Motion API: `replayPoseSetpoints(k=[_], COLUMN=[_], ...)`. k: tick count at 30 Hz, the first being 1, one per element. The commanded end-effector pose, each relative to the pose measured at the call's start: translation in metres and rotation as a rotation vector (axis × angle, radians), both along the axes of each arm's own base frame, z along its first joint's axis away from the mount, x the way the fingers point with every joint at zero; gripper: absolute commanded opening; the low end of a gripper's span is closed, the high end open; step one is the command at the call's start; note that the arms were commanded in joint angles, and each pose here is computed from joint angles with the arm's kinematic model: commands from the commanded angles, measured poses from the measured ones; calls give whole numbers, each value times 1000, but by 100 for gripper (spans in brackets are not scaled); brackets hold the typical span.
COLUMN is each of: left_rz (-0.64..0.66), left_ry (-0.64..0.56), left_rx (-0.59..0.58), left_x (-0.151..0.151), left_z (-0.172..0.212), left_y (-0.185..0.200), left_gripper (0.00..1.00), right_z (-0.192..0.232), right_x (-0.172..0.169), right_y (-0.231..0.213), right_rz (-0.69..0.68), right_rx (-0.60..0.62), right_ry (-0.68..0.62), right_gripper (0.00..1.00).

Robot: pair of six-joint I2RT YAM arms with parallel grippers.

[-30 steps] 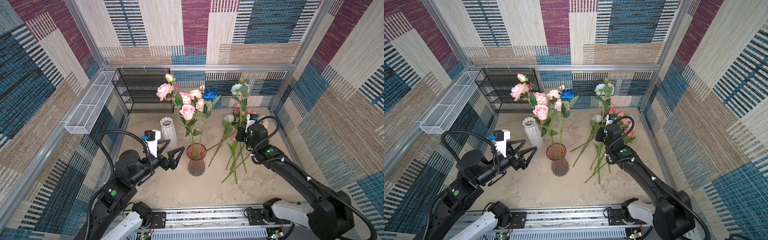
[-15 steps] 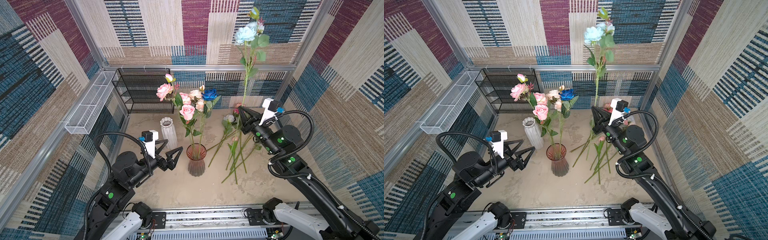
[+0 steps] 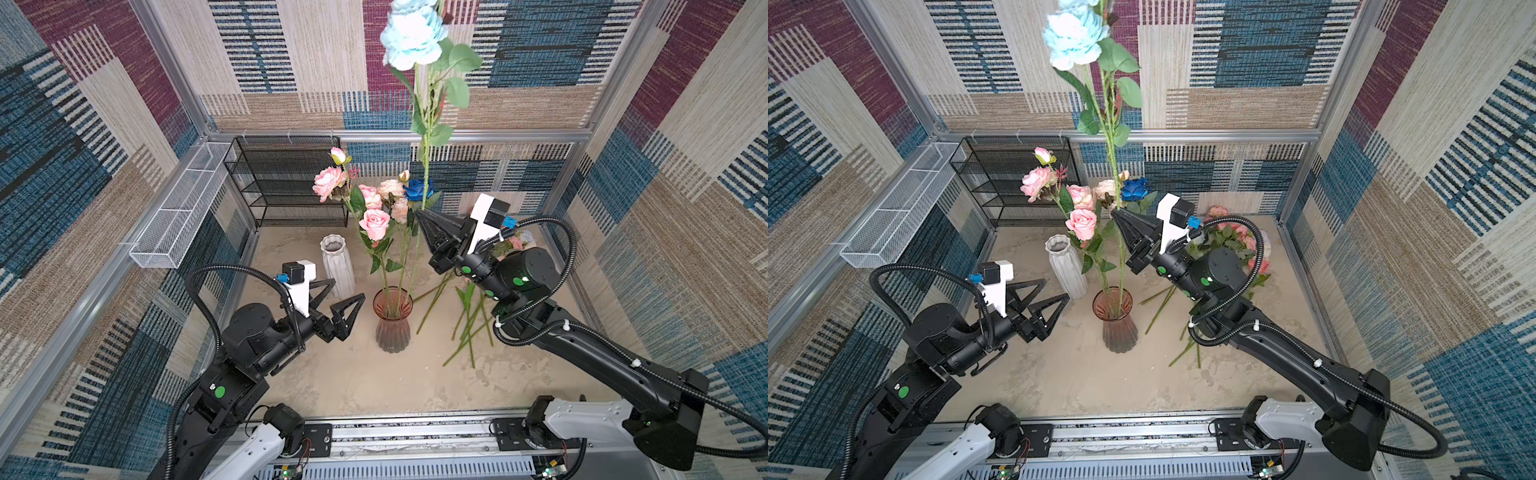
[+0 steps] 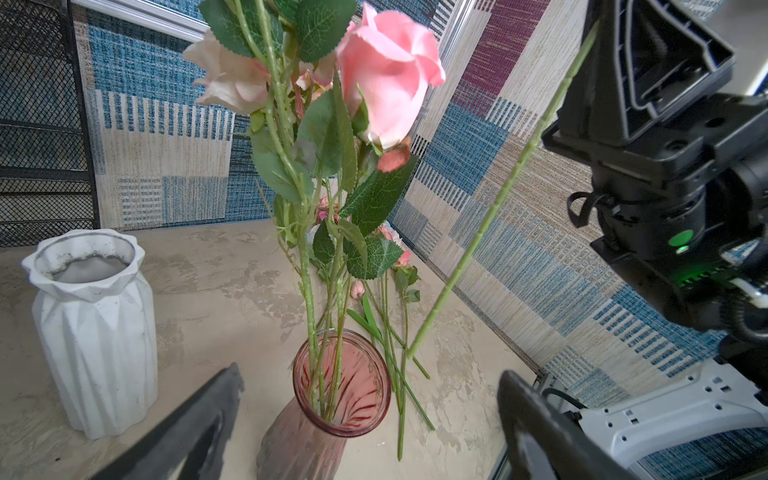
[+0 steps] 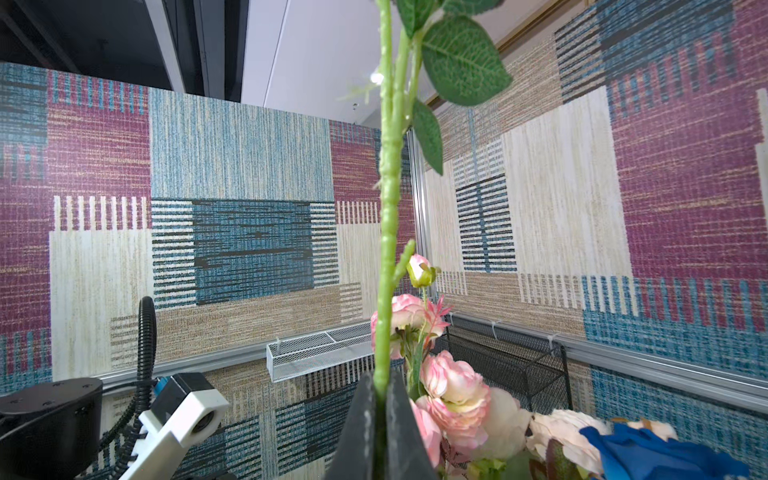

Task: Arrange the flowers into the vase
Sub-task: 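Lift the pale blue rose and insert it into the pink glass vase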

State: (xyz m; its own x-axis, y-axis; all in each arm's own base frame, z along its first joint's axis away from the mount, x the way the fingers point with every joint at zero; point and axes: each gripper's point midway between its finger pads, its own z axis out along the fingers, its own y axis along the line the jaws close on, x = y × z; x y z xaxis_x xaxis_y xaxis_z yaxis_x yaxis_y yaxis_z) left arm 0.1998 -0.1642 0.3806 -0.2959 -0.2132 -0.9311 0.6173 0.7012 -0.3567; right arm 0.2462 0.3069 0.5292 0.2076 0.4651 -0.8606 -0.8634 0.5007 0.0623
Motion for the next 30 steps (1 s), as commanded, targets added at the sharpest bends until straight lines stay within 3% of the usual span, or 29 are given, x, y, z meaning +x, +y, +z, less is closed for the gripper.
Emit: replayPoseSetpoints(k=[1, 10, 19, 22, 26, 30], left_rz=[9, 4, -9, -15, -20, -21], left_ry=[-17, -13, -6, -1, -4, -2], left_rx=[17, 17, 12, 16, 12, 15], left_x=[1, 3, 5, 5, 6, 7], left_z=[2, -1, -2, -4, -2, -3], left_y=[2, -1, -5, -6, -7, -8], left_gripper=[98, 98, 97, 98, 98, 98], right_z=[8, -63, -137, -157, -178, -188], right_x=[-4, 6, 10, 8, 0, -10], right_y=[6, 33, 46, 48, 49, 35], right_rz=[-12, -44, -21, 2, 38, 42], right_rx=[56, -29, -155, -196, -258, -272], right_ry=[-91, -35, 118, 179, 251, 304], right_gripper=[0, 0, 1, 14, 47, 58])
